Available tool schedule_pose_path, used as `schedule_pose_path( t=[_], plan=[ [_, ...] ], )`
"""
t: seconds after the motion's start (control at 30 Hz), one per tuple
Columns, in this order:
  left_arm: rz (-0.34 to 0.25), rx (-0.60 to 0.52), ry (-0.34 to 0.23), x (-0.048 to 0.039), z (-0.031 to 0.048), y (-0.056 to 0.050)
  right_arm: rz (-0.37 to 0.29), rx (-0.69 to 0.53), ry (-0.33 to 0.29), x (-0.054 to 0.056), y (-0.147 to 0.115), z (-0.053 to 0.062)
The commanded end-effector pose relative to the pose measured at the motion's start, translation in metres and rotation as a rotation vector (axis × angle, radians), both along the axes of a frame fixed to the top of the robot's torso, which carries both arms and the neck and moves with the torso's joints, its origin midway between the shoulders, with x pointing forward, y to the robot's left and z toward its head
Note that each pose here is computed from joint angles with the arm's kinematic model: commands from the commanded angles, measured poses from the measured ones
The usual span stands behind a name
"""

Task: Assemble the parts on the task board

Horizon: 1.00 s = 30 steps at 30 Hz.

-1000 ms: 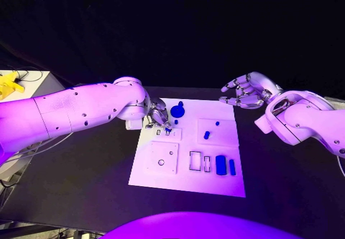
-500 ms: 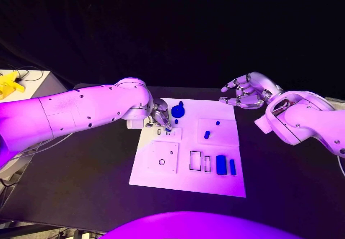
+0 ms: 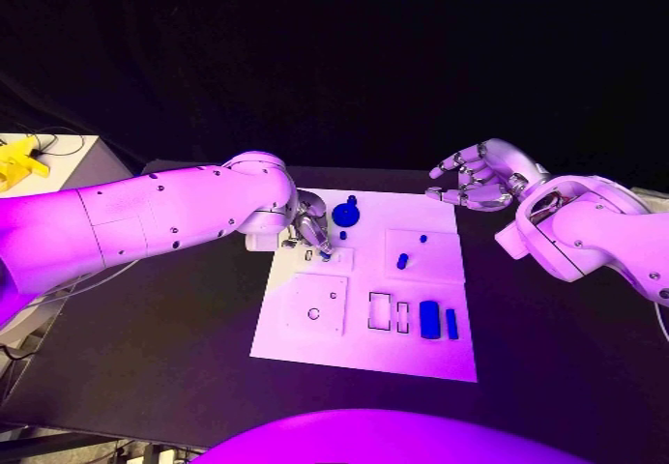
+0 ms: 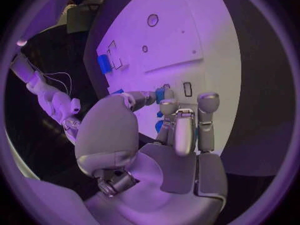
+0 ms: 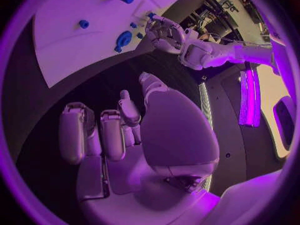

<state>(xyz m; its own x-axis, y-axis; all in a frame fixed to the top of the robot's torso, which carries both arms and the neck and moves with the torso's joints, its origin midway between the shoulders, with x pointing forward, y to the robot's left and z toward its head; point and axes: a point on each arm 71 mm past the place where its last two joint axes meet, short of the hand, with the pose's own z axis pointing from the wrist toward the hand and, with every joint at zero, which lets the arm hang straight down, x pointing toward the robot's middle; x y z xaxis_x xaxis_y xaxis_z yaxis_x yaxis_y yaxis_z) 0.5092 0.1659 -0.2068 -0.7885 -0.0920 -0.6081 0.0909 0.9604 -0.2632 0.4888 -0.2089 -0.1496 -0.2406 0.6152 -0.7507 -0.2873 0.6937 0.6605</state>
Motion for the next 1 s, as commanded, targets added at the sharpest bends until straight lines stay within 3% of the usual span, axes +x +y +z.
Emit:
schedule_pose_path(
  t=[0.03, 1.0],
  plan=[
    [-0.024, 0.023, 0.003, -0.0017, -0.0019, -0.0015, 0.018, -0.011, 0.001, -0.0008, 0.0019, -0.0007],
    [-0.008, 0.027, -0.016, -0.0019, -0.0067, 0.0001, 0.018, -0.011, 0.002, -0.0009, 0.0015, -0.0011]
  ],
)
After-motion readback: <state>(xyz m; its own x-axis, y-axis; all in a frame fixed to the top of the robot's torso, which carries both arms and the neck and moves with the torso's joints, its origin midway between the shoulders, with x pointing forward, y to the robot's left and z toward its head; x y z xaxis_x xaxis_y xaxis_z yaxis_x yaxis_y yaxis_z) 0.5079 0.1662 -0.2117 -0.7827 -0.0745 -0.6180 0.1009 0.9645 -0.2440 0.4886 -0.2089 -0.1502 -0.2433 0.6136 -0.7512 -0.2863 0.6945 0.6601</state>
